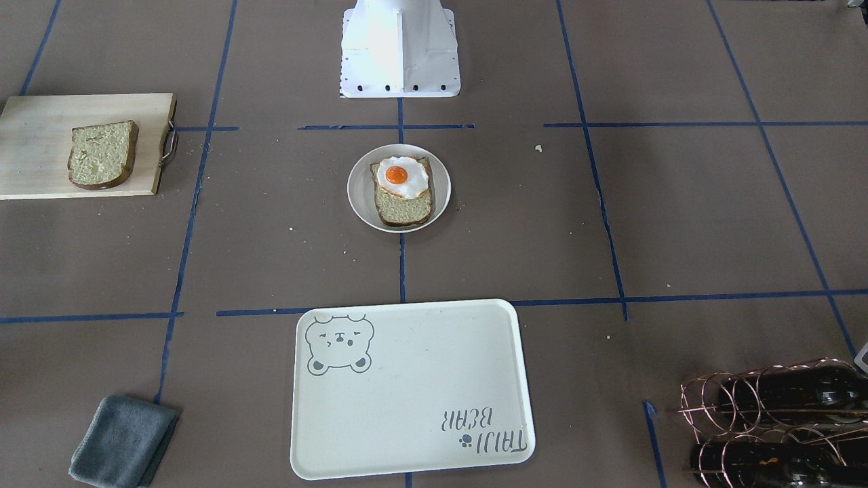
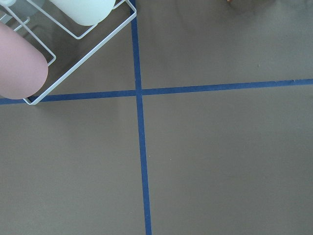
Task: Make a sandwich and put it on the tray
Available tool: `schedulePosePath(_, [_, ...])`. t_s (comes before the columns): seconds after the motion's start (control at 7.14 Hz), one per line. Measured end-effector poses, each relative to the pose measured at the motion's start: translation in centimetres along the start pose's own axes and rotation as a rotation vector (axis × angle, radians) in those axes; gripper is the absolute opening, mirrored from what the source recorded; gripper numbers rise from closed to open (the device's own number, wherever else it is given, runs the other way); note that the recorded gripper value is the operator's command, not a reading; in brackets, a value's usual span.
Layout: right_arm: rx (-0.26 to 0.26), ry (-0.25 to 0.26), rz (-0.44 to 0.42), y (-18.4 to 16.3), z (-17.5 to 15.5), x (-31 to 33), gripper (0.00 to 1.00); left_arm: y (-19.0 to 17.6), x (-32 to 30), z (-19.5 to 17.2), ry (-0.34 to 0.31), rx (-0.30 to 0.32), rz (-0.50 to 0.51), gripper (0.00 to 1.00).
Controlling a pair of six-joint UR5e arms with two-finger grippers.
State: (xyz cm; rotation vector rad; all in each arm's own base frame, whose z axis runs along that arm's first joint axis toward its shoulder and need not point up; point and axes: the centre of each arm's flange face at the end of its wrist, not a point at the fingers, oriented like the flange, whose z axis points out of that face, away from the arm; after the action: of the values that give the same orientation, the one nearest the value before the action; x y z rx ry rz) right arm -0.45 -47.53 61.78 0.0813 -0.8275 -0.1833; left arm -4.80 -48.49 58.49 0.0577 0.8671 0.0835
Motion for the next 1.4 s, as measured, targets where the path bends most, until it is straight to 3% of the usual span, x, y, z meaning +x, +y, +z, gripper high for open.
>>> schedulePosePath(0.28, [-0.009,-0.039,0.01,1.1,0.5,-3.5,0.99,-0.5,1.6,-0.4,0.041,0.045,0.068,1.0])
schedulePosePath(0.56, [0.021,-0.066,0.049,4.9,3.6,-8.7,0.94,-0.8,2.4,-0.5,0.055,0.072,0.108,1.0])
schedulePosePath(0.84, [0.046,-0.083,0.082,10.0,7.0,-11.4,0.77,-0.8,2.5,-0.3,0.057,0.071,0.113,1.0])
schedulePosePath(1.12, [0.008,-0.103,0.101,13.2,8.8,-12.4,0.71,-0.9,2.5,0.3,0.058,0.059,0.112,1.0])
schedulePosePath(1.4, [-0.031,-0.103,0.114,14.2,10.3,-13.6,0.67,-0.9,2.6,0.5,0.06,0.056,0.114,1.0])
